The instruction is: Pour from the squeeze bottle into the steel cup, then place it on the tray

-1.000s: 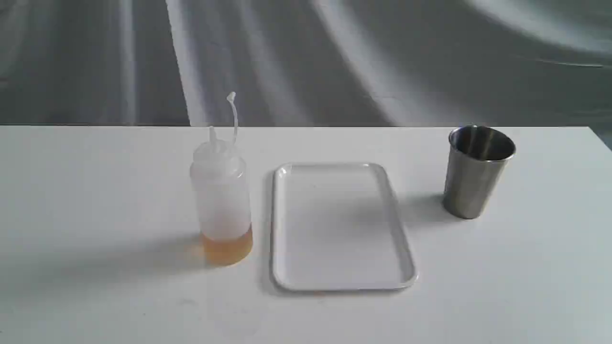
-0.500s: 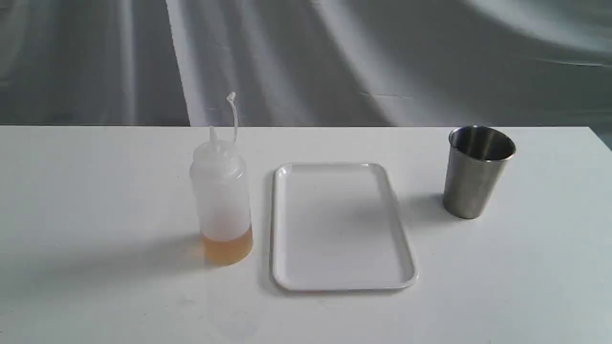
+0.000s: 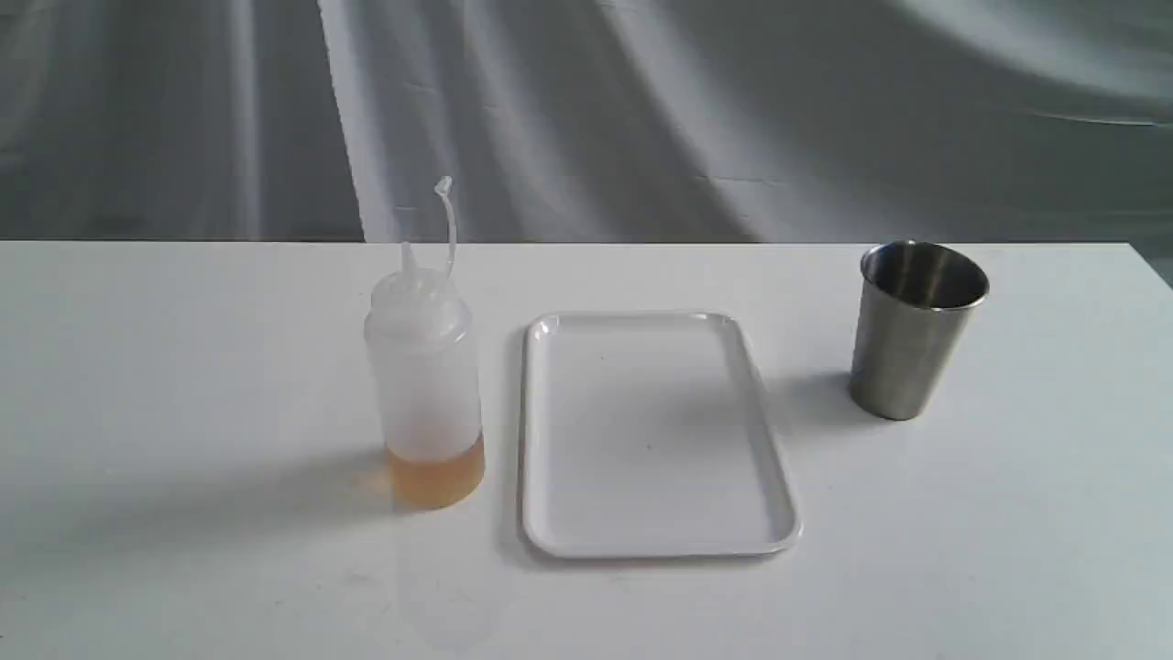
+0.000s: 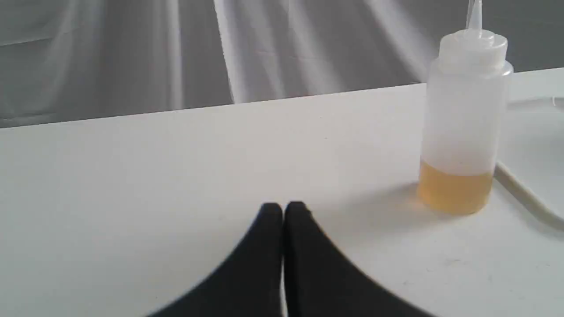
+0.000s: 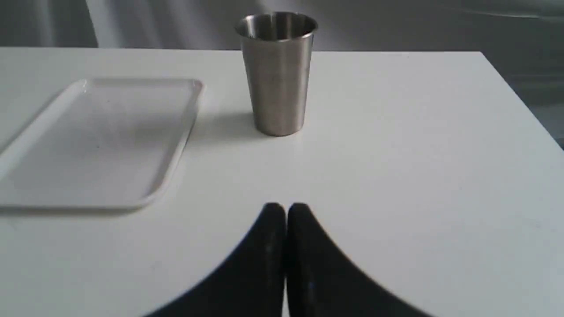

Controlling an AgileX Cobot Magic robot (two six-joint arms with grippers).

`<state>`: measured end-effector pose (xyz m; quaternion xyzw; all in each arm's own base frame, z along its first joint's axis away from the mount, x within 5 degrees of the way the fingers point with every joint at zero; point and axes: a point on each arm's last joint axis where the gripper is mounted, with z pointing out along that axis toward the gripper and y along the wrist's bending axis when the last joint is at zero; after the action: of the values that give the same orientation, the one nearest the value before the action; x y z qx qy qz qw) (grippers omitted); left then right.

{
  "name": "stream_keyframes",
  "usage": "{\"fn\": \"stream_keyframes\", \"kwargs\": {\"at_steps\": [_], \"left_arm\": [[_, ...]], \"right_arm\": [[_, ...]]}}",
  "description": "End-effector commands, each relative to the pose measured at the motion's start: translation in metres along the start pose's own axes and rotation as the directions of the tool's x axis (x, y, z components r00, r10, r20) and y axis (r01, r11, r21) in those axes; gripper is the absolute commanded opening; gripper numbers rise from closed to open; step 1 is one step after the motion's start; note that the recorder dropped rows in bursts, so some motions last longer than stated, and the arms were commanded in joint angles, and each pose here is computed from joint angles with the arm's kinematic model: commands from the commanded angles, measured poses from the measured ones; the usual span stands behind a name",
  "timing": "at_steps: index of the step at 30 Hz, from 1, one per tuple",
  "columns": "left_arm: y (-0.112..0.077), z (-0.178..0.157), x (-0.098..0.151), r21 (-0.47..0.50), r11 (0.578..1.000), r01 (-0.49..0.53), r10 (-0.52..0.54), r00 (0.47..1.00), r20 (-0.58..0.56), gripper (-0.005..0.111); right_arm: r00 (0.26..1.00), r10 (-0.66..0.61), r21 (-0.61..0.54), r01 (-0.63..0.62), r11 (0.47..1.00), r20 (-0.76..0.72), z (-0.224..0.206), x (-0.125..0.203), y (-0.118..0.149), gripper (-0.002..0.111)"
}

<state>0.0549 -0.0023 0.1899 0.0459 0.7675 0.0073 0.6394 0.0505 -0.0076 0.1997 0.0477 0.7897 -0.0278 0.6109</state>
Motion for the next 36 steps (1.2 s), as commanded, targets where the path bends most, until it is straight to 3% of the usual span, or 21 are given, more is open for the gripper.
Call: {"fn": "stream_keyframes", "kwargs": {"at_steps": [1, 8, 17, 36], "left_arm": [[0.000, 0.000, 0.001, 0.006, 1.000, 0.004, -0.004, 1.000, 0.005, 0.000], [0.000, 0.000, 0.001, 0.006, 1.000, 0.004, -0.004, 1.000, 0.005, 0.000], [0.000, 0.000, 0.001, 0.006, 1.000, 0.001, -0.001, 1.000, 0.005, 0.000], [0.000, 0.000, 0.001, 0.006, 1.000, 0.002, -0.002, 1.000, 0.005, 0.000]], "right_arm": [[0.999, 0.017, 0.005, -0.018, 1.000, 0.048, -0.012, -0.023, 0.000, 0.000], [0.997, 0.022, 0.017, -0.023, 1.000, 0.078, -0.032, -0.060, -0.002, 0.000], [0.997, 0.023, 0.036, -0.020, 0.999, -0.077, -0.021, -0.092, -0.001, 0.000], [0.996, 0.003, -0.038, -0.006, 0.999, -0.085, 0.028, -0.110, 0.009, 0.000]]}}
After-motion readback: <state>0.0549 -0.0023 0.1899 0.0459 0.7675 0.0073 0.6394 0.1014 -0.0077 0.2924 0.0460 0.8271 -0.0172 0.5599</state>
